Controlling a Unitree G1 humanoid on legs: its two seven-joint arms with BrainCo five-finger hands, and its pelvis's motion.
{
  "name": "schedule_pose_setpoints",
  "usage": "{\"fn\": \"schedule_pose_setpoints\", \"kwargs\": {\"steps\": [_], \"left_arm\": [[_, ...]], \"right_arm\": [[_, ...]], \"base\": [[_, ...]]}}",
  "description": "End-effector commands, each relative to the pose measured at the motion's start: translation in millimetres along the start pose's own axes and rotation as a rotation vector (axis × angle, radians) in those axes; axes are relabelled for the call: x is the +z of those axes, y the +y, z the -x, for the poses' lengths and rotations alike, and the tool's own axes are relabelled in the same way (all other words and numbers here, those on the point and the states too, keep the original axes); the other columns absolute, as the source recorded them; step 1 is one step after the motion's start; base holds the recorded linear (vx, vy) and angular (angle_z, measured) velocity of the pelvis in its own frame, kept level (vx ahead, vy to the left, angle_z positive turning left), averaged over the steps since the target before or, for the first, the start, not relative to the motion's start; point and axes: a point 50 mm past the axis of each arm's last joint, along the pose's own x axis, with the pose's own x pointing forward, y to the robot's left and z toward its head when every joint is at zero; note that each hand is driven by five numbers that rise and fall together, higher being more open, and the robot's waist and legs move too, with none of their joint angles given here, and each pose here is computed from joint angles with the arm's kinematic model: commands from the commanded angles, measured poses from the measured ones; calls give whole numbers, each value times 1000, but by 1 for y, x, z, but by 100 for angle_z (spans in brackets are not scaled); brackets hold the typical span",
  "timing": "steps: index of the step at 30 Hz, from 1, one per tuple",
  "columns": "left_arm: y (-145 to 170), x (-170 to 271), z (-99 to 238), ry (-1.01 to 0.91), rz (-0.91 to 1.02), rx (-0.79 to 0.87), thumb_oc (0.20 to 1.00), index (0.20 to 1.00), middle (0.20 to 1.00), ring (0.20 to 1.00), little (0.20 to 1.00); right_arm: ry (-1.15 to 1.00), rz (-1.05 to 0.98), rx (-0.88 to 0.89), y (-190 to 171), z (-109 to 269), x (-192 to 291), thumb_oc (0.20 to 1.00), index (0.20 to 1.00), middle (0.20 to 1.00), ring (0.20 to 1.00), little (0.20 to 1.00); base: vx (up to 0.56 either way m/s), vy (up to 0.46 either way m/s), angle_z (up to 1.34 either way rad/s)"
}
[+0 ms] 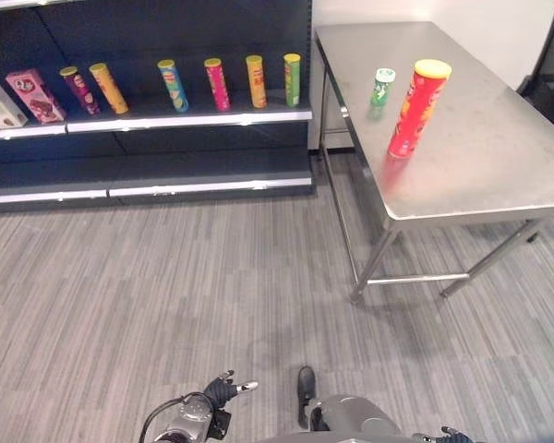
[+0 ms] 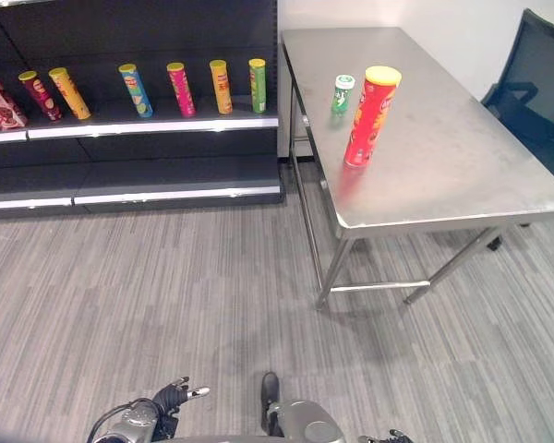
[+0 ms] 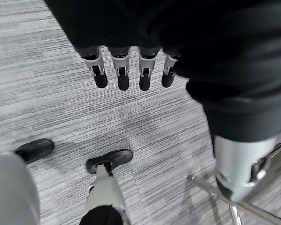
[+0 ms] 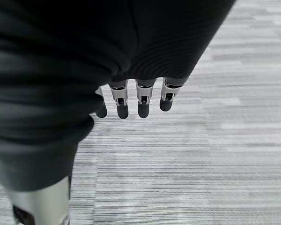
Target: Put the goods on the table back onto the shelves and tidy them up.
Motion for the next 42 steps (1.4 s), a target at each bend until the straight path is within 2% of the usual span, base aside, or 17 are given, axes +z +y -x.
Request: {"fn": "schedule_pose_setpoints", "kwargs": {"steps": [1, 9, 18, 23, 27, 31, 36, 42], "left_arm": [[-5, 15, -4, -41, 3, -1, 1000, 1000, 1000, 1000, 1000], [-3, 23, -4, -80, 57, 10, 1000, 1000, 1000, 1000, 1000], [-2, 20, -4, -65, 71, 15, 1000, 1000, 1000, 1000, 1000], [4, 18, -4, -59, 86, 37, 1000, 1000, 1000, 1000, 1000], [6, 22, -3, -81, 86, 48, 1000, 1000, 1000, 1000, 1000], [15, 32, -4, -96, 7, 63, 1000, 1000, 1000, 1000, 1000], [33, 26, -1, -65, 11, 101, 1000, 1000, 1000, 1000, 1000], [37, 17, 0, -18, 14, 100, 1000, 1000, 1000, 1000, 1000]], "right_arm": [[-56, -11, -28, -12, 2, 5, 1000, 1000, 1000, 1000, 1000], [-138, 24, -49, -21, 1, 33, 1000, 1000, 1000, 1000, 1000], [-102, 45, -92, -32, 2, 24, 1000, 1000, 1000, 1000, 1000], [-42, 89, -106, -38, 2, 12, 1000, 1000, 1000, 1000, 1000], [-61, 106, -106, -40, 2, 21, 1000, 1000, 1000, 1000, 1000], [-96, 93, -83, -29, 0, 33, 1000, 1000, 1000, 1000, 1000], [-133, 90, -51, -14, -1, 45, 1000, 1000, 1000, 1000, 1000], [-54, 44, -65, -15, -2, 26, 1000, 1000, 1000, 1000, 1000]], "base": [[299, -63, 16], [287, -83, -31], [281, 175, -18], [370, 440, -82], [193, 503, -113], [58, 551, -73], [-46, 340, -44], [-71, 310, -26]]}}
